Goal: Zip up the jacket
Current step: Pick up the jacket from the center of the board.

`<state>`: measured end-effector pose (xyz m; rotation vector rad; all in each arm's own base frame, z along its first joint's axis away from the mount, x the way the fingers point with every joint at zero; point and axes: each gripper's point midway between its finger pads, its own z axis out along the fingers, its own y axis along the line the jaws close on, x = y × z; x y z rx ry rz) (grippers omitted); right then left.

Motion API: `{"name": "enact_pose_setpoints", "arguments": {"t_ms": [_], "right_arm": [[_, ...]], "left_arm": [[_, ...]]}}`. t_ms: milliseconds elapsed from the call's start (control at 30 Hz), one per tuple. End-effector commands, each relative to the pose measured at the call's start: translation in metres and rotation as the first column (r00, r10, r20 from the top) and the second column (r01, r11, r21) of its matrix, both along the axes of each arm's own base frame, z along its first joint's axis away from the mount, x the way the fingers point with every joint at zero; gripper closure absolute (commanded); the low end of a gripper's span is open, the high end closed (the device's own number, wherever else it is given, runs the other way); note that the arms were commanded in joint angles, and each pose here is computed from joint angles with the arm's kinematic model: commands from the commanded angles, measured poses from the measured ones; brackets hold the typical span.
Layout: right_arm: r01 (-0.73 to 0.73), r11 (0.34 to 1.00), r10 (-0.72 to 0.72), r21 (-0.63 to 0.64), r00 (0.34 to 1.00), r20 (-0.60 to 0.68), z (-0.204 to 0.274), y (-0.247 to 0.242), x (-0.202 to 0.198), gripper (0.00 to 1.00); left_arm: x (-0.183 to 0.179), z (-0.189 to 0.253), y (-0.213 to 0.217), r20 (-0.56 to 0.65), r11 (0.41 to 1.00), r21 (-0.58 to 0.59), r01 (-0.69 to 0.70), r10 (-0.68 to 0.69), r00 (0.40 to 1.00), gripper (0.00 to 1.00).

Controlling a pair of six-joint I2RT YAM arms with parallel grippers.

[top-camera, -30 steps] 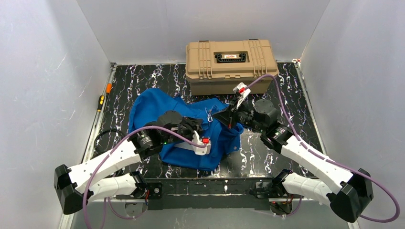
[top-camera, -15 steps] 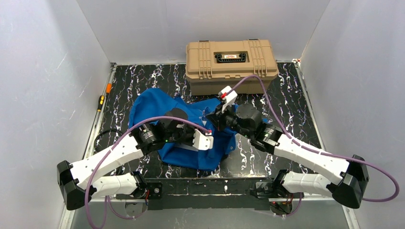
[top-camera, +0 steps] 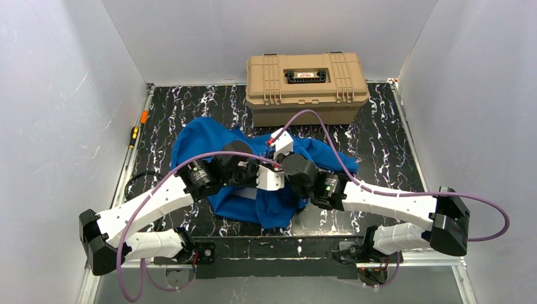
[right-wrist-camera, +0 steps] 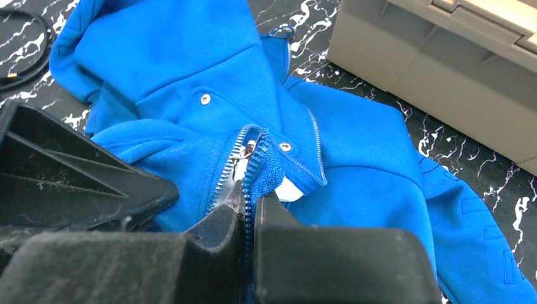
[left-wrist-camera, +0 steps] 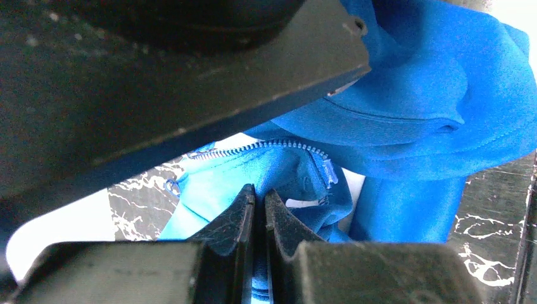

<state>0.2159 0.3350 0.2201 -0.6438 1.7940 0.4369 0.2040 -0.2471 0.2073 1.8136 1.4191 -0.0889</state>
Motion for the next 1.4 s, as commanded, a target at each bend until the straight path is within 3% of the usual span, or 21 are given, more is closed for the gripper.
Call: {"name": "enact_pose_setpoints", "arguments": {"t_ms": [0, 333, 500, 733, 1033, 1367], "right_arm": [[0.058, 0.998, -0.057, -0.029, 0.998, 0.041, -0.003, 0.003, 0.005, 0.99], [0.053, 0.999, -0.053, 0.010, 0.998, 0.019, -0.011, 0.022, 0.005, 0.99], [0.097, 0.995, -0.097, 0.007, 0.995, -0.006, -0.024, 0.022, 0.008, 0.99], [0.148, 0.952, -0.144, 0.269, 0.989, -0.036, 0.009, -0.023, 0.033, 0.99], [0.126, 0.929, -0.141, 0.349, 0.990, 0.019, 0.062, -0.062, 0.031, 0.99], [-0.181, 0.853, 0.140, 0.490, 0.983, 0.118, 0.120, -0.043, -0.017, 0.99]], "left_arm": [[0.005, 0.065, -0.019, 0.056, 0.982, -0.189, -0.012, 0.023, 0.998, 1.00], [0.014, 0.089, -0.025, 0.058, 0.955, -0.285, -0.077, 0.098, 0.994, 1.00], [0.026, 0.118, -0.023, 0.060, 0.900, -0.403, -0.169, 0.211, 0.976, 1.00], [0.014, 0.127, -0.017, 0.035, 0.889, -0.430, -0.157, 0.190, 0.981, 1.00], [0.011, 0.122, -0.011, 0.049, 0.895, -0.420, -0.149, 0.186, 0.981, 1.00], [0.024, 0.089, -0.008, 0.003, 0.909, -0.330, -0.256, 0.272, 0.962, 1.00]]}}
